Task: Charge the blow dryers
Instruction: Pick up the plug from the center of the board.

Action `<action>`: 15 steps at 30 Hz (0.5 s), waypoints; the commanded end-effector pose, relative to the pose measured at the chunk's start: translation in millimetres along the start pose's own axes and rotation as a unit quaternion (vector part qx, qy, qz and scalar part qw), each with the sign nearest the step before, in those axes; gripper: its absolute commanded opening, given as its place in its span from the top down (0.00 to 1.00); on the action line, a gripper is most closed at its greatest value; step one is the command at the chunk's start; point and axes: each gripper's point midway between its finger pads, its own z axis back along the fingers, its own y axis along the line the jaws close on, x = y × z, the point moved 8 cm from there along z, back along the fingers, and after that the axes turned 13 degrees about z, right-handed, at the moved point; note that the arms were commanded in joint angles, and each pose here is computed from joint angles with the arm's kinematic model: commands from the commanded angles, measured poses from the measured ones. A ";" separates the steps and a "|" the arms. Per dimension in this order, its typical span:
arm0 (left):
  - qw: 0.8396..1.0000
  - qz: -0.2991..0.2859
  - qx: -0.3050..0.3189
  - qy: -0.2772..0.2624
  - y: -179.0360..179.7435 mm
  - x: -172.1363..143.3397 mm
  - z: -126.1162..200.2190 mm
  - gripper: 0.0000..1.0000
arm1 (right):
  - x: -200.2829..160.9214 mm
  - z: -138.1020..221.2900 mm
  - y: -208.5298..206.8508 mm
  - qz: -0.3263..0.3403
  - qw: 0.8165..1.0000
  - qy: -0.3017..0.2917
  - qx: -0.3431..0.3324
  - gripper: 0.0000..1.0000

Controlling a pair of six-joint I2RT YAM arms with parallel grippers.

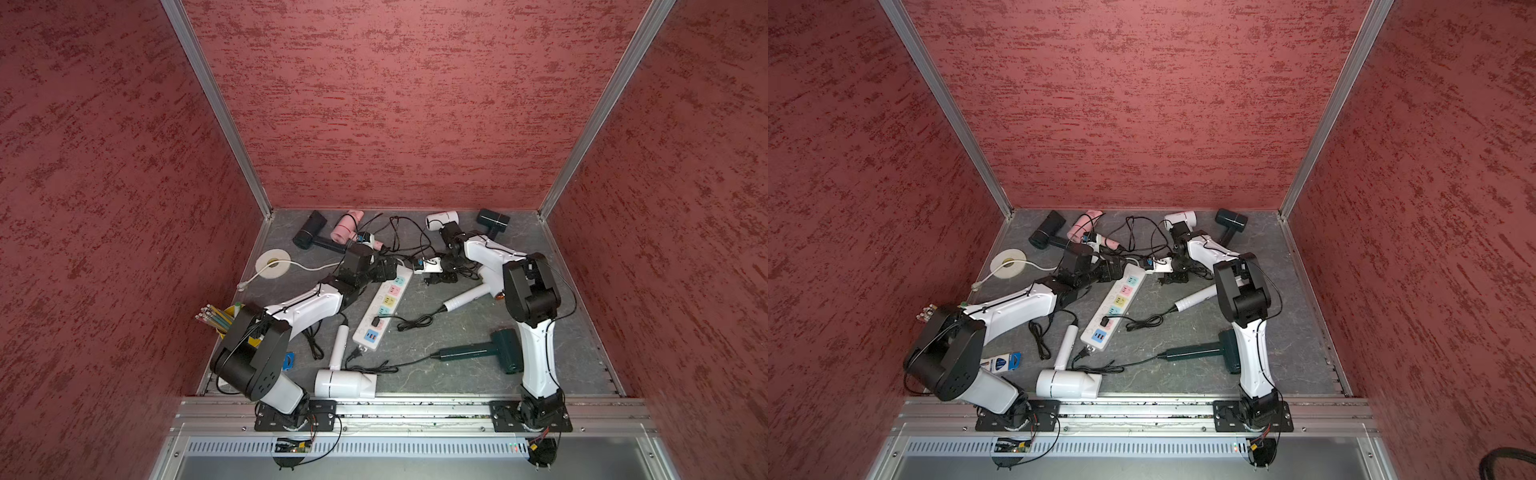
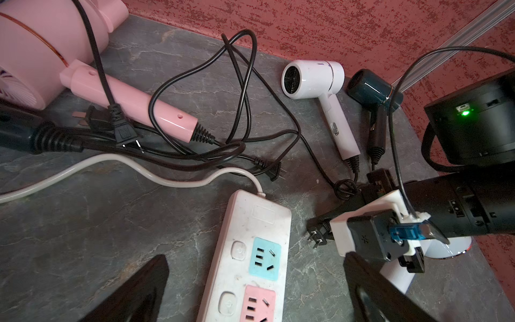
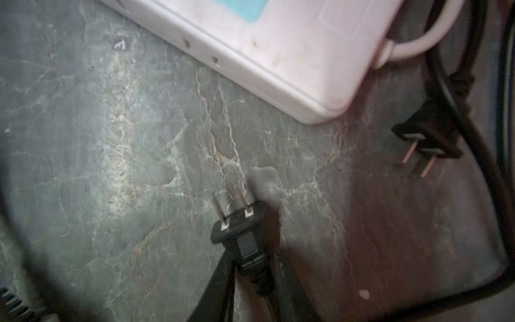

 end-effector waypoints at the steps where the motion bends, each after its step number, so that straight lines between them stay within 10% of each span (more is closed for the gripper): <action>1: 1.000 0.000 -0.005 -0.008 -4.4 8.9 -0.1 0.00 | 1.0 -9.2 7.5 -0.024 0.999 -0.005 0.022 0.84; 5: 1.000 0.004 0.008 0.006 0.7 6.2 -8.9 0.00 | 3.4 -7.9 9.1 -0.050 0.999 -0.011 0.011 1.00; 15: 0.993 0.094 -0.004 0.069 25.3 7.4 -27.4 0.00 | 20.0 12.8 11.6 -0.154 0.983 -0.048 -0.089 1.00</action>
